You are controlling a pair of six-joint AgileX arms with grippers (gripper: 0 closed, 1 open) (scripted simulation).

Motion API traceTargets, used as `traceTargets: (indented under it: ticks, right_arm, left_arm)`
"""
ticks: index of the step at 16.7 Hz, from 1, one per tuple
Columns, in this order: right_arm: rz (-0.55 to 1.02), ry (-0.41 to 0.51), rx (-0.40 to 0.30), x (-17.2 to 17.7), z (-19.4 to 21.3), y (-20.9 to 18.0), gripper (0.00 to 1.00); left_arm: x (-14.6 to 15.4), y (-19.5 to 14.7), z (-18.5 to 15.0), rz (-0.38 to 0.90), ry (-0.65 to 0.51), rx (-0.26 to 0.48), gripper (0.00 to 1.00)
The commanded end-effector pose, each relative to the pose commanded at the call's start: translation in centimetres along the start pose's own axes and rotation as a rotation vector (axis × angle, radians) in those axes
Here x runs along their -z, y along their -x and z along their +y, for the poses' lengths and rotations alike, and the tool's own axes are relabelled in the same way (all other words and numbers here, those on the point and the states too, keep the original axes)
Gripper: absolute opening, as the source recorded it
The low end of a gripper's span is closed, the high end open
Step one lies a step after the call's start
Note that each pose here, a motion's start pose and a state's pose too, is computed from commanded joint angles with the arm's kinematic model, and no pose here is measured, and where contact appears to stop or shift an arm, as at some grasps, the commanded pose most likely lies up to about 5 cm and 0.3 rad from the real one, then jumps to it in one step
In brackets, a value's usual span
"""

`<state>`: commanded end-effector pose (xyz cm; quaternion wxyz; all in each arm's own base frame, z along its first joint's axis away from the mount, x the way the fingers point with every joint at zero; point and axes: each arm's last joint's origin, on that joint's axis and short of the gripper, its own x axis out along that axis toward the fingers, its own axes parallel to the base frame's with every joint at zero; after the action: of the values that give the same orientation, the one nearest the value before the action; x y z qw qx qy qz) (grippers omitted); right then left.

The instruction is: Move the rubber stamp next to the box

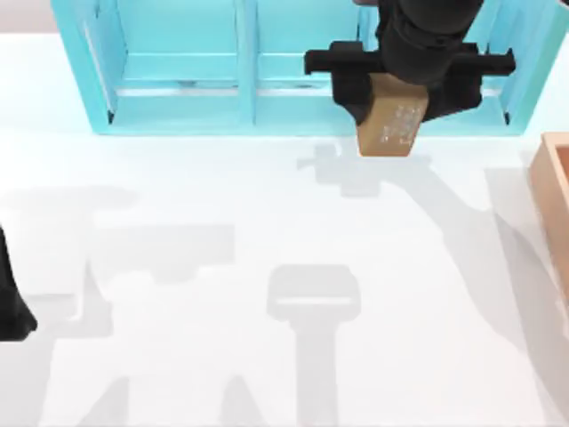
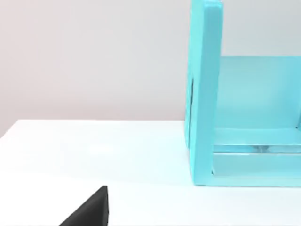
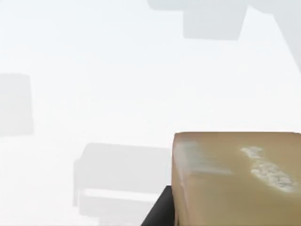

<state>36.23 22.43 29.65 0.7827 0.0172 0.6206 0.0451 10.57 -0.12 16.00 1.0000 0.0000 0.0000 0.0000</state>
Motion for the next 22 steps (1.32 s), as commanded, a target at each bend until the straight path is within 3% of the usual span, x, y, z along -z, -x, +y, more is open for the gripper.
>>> traceTargets:
  ticks: [5, 9, 17, 22]
  right_arm:
    - [0.017, -0.017, 0.049, 3.5, -8.9, 0.5, 0.0]
    - [0.026, -0.035, 0.084, 6.0, -13.0, 0.2, 0.0]
    - [0.036, -0.037, 0.094, 6.6, -13.7, -0.1, 0.0]
    - [0.038, -0.038, 0.097, 6.8, -14.0, -3.6, 0.0]
  left_arm:
    - [0.0, 0.0, 0.0, 0.0, 0.0, 0.0, 1.0]
    - [0.0, 0.0, 0.0, 0.0, 0.0, 0.0, 1.0]
    - [0.0, 0.0, 0.0, 0.0, 0.0, 0.0, 1.0]
    - [0.0, 0.0, 0.0, 0.0, 0.0, 0.0, 1.0]
